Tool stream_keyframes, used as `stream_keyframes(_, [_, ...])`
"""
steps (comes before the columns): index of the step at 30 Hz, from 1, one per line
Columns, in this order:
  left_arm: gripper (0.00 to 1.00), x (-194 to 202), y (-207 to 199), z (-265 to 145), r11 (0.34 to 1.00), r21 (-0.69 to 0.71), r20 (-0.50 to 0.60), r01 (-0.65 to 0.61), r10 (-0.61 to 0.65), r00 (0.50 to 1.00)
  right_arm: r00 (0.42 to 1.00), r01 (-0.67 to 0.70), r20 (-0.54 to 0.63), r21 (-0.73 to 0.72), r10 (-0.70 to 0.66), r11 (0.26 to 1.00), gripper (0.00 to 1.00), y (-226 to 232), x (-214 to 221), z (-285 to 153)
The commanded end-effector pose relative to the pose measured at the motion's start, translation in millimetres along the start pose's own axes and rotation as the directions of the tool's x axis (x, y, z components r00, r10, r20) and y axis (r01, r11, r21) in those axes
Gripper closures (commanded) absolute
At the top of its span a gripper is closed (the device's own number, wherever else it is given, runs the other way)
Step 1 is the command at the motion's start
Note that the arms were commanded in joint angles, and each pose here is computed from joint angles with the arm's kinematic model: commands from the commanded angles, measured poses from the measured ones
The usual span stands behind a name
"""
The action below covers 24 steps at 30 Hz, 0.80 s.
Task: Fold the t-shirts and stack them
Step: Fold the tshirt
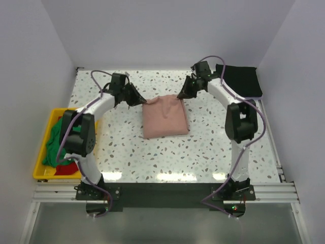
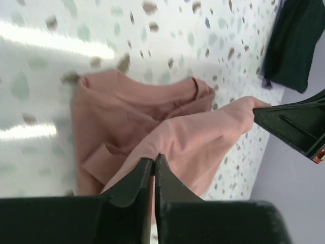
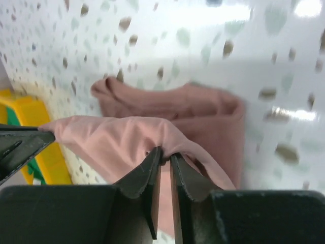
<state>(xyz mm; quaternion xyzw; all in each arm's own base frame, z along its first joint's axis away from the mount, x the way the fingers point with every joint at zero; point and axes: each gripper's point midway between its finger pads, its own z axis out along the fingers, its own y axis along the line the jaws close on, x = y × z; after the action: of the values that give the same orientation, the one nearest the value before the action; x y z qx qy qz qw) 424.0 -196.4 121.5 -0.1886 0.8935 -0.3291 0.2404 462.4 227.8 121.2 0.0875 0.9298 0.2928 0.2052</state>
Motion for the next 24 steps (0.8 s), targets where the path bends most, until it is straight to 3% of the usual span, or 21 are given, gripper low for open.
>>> stream_keyframes(1, [0.8, -53.8, -13.7, 32.0, 0.989, 0.136, 0.07, -0.052, 0.043, 0.997, 1.0, 0.011, 0.002, -0.098, -0.011, 0.995, 0.81, 0.9, -40.0, 28.6])
stream_keyframes(3, [0.48, -66.9, -6.9, 43.4, 0.99, 0.135, 0.068, -0.044, 0.035, 0.997, 1.0, 0.004, 0.024, -0.062, -0.002, 0.998, 0.67, -10.2, -54.5, 37.9])
stream_keyframes(5, [0.37, -78.0, -9.3, 48.4, 0.981, 0.184, 0.075, -0.06, 0.047, 0.996, 0.999, 0.022, 0.028, -0.039, -0.021, 0.999, 0.55, -11.9, -59.6, 29.8])
stream_keyframes(8, [0.31, -88.4, -4.6, 40.6, 0.982, 0.171, 0.109, -0.078, 0.059, 0.992, 0.994, 0.029, 0.101, 0.011, -0.03, 1.0, 0.38, -20.7, -62.5, 7.1])
stream_keyframes(10, [0.31, -84.4, 1.0, 35.5, 0.987, 0.14, 0.117, -0.078, 0.062, 0.991, 0.992, 0.025, 0.119, 0.068, -0.033, 0.997, 0.36, -36.1, -54.1, 0.0])
stream_keyframes(14, [0.38, -64.5, 7.8, 23.1, 0.994, 0.089, 0.125, -0.068, 0.057, 0.991, 0.987, 0.061, 0.141, 0.092, -0.074, 0.994, 0.37, -35.4, -35.4, -19.7])
stream_keyframes(20, [0.74, -25.8, -15.0, 18.5, 0.987, 0.059, 0.104, -0.15, 0.143, 0.984, 0.976, 0.165, 0.119, 0.159, -0.185, 0.973, 0.45, -18.3, 9.6, -18.0])
stream_keyframes(24, [0.86, -1.9, -19.8, 34.6, 0.983, 0.036, 0.065, -0.18, 0.177, 0.982, 0.969, 0.227, 0.066, 0.164, -0.24, 0.96, 0.47, -9.3, 41.9, 0.4])
